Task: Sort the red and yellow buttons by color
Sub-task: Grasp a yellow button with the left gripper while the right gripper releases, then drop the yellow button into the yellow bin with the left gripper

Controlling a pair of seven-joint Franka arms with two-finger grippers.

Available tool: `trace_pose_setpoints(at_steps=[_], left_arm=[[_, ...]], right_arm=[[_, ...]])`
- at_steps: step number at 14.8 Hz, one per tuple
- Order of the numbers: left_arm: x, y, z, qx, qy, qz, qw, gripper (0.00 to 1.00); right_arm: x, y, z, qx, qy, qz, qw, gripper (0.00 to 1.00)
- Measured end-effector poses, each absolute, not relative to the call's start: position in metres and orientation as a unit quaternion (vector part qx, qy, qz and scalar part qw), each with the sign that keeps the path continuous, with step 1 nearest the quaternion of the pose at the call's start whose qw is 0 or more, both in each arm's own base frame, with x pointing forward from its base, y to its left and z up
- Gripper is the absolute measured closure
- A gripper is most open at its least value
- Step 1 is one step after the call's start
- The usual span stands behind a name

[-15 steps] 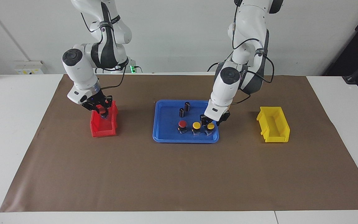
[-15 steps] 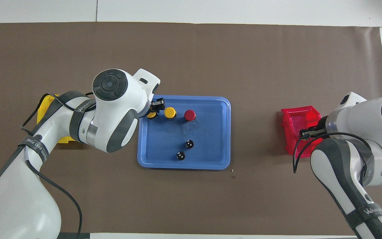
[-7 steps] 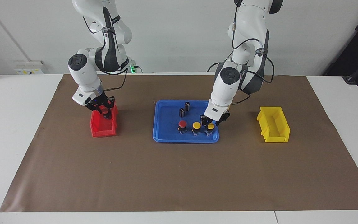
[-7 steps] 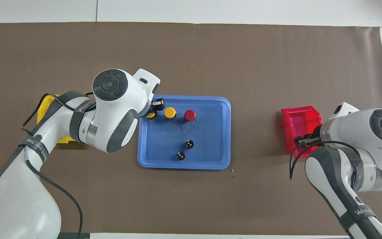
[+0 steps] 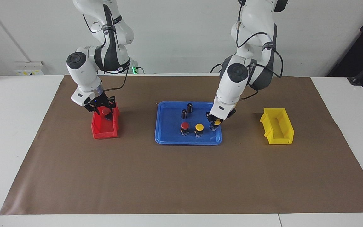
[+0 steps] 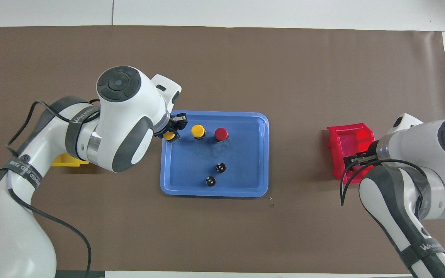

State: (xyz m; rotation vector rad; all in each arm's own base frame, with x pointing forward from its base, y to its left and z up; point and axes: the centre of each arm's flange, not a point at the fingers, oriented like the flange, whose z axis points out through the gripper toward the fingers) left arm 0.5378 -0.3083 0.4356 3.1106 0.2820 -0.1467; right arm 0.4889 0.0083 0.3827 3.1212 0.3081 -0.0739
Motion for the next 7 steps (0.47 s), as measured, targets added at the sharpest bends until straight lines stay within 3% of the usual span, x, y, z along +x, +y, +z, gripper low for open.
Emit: trace_pose_setpoints(at_steps=[3,7], left_arm=[[0.558,-0.234,0.502,0.995,0.08,-0.059,0.011,0.59],[0.58,-0.075,0.513,0.996,-0.021,-0.09,0.013,0.59]], right_arm=[[0.514,0.017,0.44,0.995,0.097,-0.02,-0.003,0.31],[0.55,0.108,0.494,0.998,0.059,0.012,-0.021,0.23]])
